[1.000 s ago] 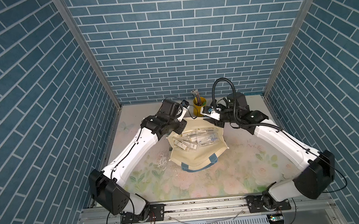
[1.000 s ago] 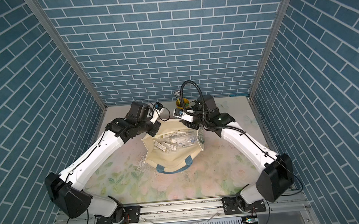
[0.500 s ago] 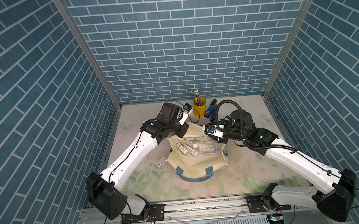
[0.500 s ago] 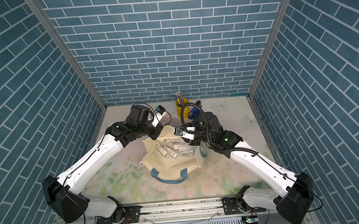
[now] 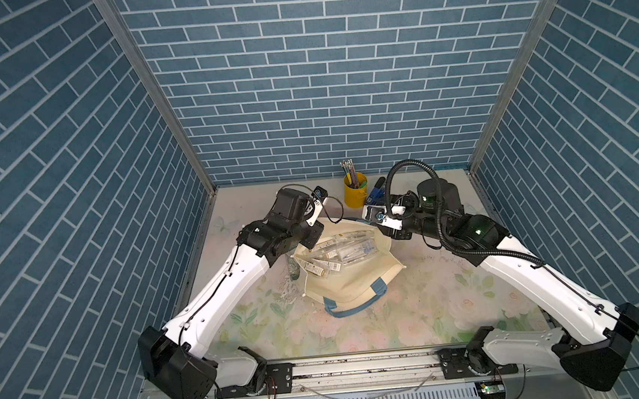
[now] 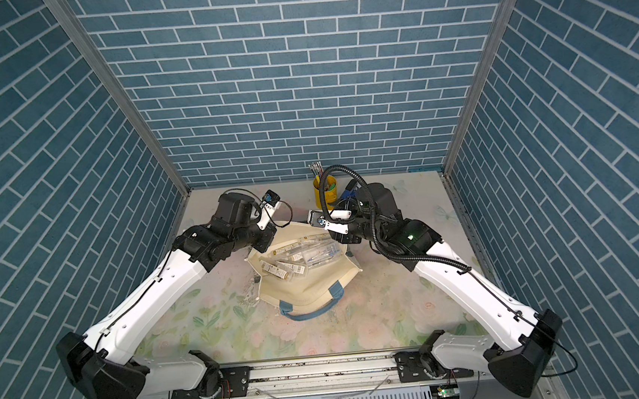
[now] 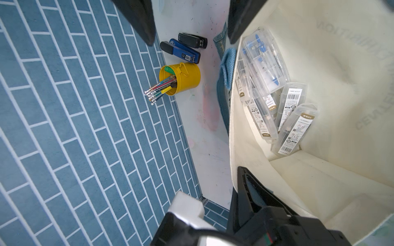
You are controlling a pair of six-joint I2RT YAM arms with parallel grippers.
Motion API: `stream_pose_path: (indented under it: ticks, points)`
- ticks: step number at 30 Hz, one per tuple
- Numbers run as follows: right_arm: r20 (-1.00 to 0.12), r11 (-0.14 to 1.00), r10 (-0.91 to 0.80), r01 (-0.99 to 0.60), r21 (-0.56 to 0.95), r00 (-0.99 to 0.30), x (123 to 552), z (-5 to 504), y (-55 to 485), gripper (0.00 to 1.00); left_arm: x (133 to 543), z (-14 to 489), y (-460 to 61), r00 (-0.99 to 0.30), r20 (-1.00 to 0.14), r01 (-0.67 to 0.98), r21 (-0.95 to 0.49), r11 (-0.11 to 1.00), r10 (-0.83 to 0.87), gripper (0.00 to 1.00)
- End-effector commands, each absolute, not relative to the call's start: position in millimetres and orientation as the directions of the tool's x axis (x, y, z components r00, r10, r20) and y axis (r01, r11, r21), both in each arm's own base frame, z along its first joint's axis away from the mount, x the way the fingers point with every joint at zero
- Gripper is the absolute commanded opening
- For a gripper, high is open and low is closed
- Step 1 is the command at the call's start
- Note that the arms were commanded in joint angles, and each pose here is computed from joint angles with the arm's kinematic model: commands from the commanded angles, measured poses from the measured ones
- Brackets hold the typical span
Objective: Take out the compass set from the canvas bag
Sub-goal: Adjust the canvas bag at the center of the board, then pick up the compass set from the canvas bag.
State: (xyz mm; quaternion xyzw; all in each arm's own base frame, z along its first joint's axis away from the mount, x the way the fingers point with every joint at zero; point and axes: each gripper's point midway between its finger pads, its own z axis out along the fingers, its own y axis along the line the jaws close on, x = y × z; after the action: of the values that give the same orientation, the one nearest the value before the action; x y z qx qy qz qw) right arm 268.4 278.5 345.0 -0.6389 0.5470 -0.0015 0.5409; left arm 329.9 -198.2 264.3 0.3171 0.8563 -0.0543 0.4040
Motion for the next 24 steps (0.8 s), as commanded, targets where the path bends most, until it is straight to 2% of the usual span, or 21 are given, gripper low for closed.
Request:
stream_pose_path:
  ticks: [1,5,8,16,21,24]
  points:
    - [-0.577,0.101,-0.671,-0.712,-0.694,0.467,232.7,346.4,292.5,0.44,337.4,293.8,-200.6,-0.399,-0.808,0.56,0.161,0.813,0.434,0.0]
    - [-0.615,0.013,-0.578,-0.748,-0.663,0.536,194.4,309.0,339.4,0.39,336.1,298.9,-201.4,-0.376,-0.821,0.564,0.164,0.809,0.43,0.0]
    - [-0.661,0.019,-0.57,-0.797,-0.604,0.487,193.3,274.9,360.2,0.34,335.6,303.2,-201.4,-0.36,-0.831,0.566,0.166,0.808,0.423,0.0]
    - [-0.721,0.061,-0.609,-0.887,-0.457,0.33,194.5,161.3,375.8,0.33,331.6,310.9,-202.9,-0.336,-0.861,0.566,0.138,0.813,0.381,0.0]
    - [-0.709,0.103,-0.665,-0.911,-0.399,0.236,200.1,99.7,381.0,0.32,328.9,313.2,-201.3,-0.324,-0.882,0.553,0.117,0.825,0.342,0.0]
    - [-0.703,0.117,-0.678,-0.914,-0.389,0.213,201.7,83.1,389.2,0.32,328.5,311.5,-204.0,-0.315,-0.89,0.559,0.106,0.823,0.329,0.0]
